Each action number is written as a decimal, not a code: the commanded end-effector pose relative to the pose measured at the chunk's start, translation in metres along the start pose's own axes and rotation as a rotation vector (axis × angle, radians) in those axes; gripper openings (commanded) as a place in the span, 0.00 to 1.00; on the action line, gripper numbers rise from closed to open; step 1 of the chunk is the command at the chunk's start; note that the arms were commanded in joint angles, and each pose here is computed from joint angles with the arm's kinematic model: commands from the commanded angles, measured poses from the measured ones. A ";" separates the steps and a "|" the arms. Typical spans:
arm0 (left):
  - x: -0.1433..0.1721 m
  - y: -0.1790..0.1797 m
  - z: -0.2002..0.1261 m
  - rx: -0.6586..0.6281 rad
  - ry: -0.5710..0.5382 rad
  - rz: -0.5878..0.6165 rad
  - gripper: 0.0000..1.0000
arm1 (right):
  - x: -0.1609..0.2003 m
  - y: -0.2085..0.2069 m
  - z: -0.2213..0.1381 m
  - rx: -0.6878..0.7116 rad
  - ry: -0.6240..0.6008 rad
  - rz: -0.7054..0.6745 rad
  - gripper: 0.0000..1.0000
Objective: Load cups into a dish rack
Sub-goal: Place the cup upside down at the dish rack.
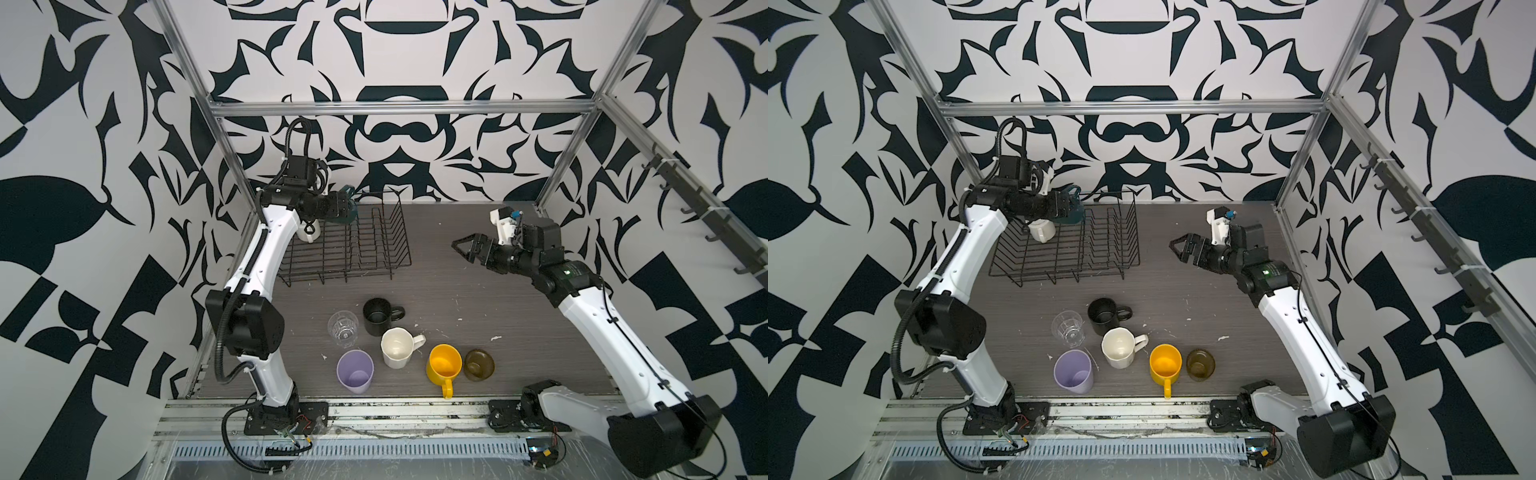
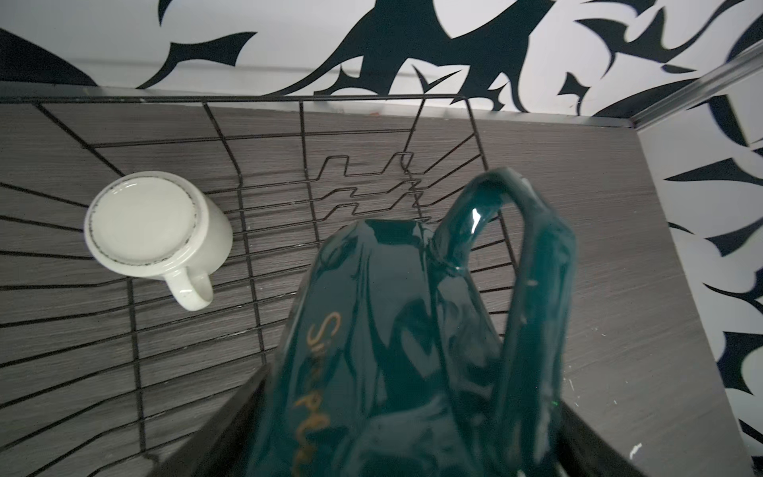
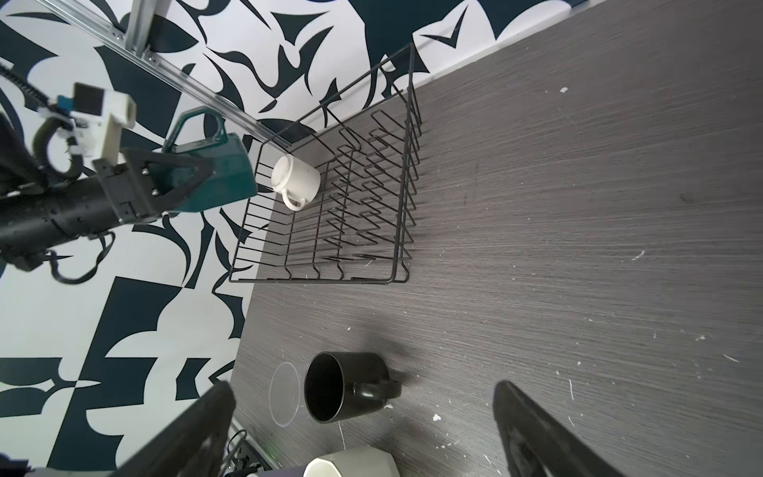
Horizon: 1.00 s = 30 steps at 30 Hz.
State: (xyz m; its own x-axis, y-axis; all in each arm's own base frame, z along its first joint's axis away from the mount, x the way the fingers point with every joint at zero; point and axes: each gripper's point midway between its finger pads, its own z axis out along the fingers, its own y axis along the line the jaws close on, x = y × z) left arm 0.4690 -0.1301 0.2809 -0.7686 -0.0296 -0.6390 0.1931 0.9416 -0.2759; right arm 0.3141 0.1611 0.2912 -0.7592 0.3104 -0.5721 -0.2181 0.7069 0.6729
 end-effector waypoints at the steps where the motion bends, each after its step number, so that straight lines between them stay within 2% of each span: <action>1: -0.007 0.013 -0.003 -0.083 0.012 0.013 0.00 | -0.005 0.005 -0.012 0.009 -0.034 -0.050 1.00; 10: -0.001 0.039 0.041 -0.185 0.107 0.011 0.00 | 0.003 0.003 -0.020 0.024 -0.024 -0.075 0.99; 20: -0.002 0.060 0.083 -0.261 0.148 0.012 0.00 | 0.012 -0.001 -0.024 0.040 -0.007 -0.086 0.98; 30: 0.007 0.078 0.108 -0.312 0.193 0.028 0.00 | 0.017 -0.006 -0.020 0.040 0.009 -0.067 0.98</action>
State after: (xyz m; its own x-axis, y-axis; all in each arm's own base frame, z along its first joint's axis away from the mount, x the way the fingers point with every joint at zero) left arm 0.5419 -0.0994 0.1621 -0.8861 0.0328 -0.4623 0.0498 0.9985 -0.0247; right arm 0.2897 0.1512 0.2812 -0.7713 0.2538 -0.5837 -0.2237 0.7505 0.6219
